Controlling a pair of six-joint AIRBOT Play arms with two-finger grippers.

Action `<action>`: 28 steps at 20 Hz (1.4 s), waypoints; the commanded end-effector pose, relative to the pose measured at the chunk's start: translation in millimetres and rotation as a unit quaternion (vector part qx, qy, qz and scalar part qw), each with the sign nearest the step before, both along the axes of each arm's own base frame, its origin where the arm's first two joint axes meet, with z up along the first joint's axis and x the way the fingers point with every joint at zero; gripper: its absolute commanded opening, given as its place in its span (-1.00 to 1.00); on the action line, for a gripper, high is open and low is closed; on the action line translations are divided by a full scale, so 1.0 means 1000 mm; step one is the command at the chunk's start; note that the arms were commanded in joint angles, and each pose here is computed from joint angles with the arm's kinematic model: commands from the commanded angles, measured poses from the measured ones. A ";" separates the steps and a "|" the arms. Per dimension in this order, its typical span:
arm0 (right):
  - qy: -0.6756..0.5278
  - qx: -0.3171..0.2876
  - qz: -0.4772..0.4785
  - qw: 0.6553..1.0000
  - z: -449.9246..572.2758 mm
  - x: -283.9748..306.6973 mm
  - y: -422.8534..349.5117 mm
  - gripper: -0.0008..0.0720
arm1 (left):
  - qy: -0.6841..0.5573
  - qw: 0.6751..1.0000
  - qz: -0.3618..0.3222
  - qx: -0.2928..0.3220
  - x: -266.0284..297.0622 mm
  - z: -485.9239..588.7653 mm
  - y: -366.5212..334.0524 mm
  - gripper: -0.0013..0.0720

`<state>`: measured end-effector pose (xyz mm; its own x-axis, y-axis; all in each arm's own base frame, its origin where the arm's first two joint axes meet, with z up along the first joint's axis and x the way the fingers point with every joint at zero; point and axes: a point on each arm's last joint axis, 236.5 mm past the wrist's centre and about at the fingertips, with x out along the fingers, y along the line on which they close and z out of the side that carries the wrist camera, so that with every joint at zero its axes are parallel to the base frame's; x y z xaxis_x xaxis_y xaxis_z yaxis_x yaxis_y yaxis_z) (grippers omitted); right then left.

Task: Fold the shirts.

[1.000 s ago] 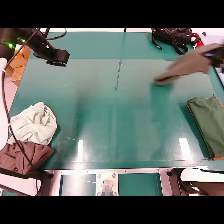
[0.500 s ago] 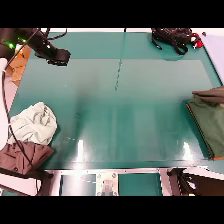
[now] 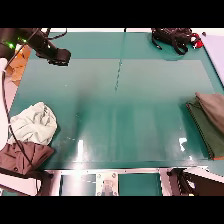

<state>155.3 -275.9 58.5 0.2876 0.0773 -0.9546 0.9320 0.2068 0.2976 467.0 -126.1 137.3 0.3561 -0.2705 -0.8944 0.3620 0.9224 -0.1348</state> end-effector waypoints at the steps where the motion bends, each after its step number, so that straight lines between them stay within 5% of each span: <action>1: 0.154 -0.005 -0.043 0.987 -0.044 -0.072 -0.003 0.31 | -0.001 1.000 -0.001 -0.003 0.000 0.001 -0.001 -0.90; 4: 0.076 -0.037 -0.045 0.995 -0.033 -0.024 -0.018 0.31 | -0.025 1.000 0.002 -0.010 0.011 0.006 -0.003 -0.90; 6: -0.043 -0.070 0.015 0.997 -0.004 0.057 -0.014 -0.61 | -0.045 0.999 0.006 -0.019 0.018 0.012 -0.006 -0.90; 8: -0.134 -0.100 0.111 0.980 0.027 0.136 0.016 -0.93 | -0.049 0.998 0.004 -0.043 0.014 0.023 -0.016 -0.90; 14: -0.183 -0.086 0.356 0.912 0.030 0.236 0.183 -0.94 | -0.013 0.997 0.033 -0.063 -0.036 0.055 -0.012 -0.90; 20: -0.133 -0.014 0.478 0.868 -0.048 0.183 0.303 -0.94 | 0.073 0.994 0.052 -0.057 -0.127 -0.004 -0.036 -0.90; 24: -0.118 -0.002 0.517 0.848 -0.073 0.155 0.333 -0.94 | 0.146 0.985 0.079 -0.046 -0.205 -0.078 -0.041 -0.90; 28: -0.112 0.005 0.523 0.845 -0.075 0.150 0.339 -0.94 | 0.170 0.982 0.079 -0.030 -0.225 -0.102 -0.035 -0.90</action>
<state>313.8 53.9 -11.1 0.2535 0.4008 -0.8804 0.1789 0.8750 0.4499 262.0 -164.5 56.9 0.1128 -0.3090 -0.9444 0.1662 0.9429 -0.2886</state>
